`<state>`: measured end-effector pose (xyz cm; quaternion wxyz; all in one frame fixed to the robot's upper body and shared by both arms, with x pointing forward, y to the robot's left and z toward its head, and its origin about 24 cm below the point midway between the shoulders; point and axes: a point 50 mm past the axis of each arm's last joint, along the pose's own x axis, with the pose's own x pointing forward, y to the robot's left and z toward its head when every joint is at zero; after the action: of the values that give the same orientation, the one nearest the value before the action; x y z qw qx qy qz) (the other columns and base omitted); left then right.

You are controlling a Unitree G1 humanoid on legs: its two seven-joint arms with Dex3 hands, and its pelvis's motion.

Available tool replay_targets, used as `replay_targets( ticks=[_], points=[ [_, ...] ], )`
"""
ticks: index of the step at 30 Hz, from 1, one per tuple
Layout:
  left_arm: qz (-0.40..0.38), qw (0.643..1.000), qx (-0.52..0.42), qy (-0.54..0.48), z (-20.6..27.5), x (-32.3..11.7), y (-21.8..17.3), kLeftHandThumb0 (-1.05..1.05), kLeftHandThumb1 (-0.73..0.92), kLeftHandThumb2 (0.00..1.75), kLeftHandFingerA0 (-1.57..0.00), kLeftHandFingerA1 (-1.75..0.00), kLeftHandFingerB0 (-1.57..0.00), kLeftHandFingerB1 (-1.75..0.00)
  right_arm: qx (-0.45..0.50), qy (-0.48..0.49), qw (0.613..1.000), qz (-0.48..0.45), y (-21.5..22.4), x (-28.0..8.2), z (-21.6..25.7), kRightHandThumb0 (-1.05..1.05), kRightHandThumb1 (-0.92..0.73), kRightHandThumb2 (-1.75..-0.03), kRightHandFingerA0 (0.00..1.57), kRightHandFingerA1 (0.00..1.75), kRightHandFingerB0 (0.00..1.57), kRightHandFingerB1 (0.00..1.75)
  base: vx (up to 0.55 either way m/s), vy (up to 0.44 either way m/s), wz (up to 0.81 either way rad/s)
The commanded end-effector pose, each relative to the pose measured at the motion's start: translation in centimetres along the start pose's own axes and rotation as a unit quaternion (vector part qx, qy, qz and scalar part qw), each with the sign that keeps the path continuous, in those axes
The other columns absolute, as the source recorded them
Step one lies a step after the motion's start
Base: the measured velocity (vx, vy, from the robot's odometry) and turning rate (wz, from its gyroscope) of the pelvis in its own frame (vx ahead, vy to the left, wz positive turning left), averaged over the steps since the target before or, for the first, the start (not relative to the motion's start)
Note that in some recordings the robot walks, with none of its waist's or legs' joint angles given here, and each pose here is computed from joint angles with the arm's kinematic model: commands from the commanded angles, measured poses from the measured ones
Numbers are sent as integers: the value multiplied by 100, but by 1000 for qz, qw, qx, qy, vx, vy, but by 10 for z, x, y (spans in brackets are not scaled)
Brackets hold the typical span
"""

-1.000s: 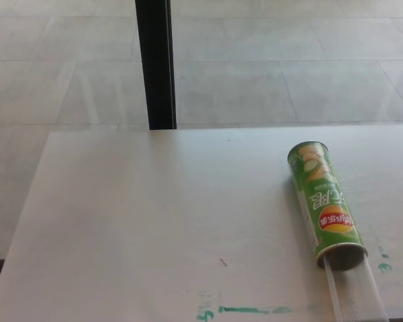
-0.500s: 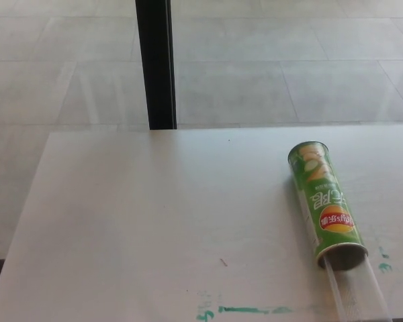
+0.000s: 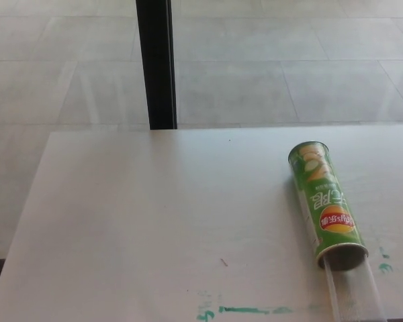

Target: Use the right hand as a fist to push the chips tray inside its container kept in the middle of the desk

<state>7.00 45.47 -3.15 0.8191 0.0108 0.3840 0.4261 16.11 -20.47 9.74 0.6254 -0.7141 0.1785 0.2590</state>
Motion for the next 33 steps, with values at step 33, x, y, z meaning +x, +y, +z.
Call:
replay_targets(
  ticks=[33],
  points=[
    [8,1000,5,-12,7,0,3,-56,85,65,-53,-65,-43,-50,2,-14,999,-37,-7,11,13,-95,-74,-63,88,101,53,67,0,0,0]
  ],
)
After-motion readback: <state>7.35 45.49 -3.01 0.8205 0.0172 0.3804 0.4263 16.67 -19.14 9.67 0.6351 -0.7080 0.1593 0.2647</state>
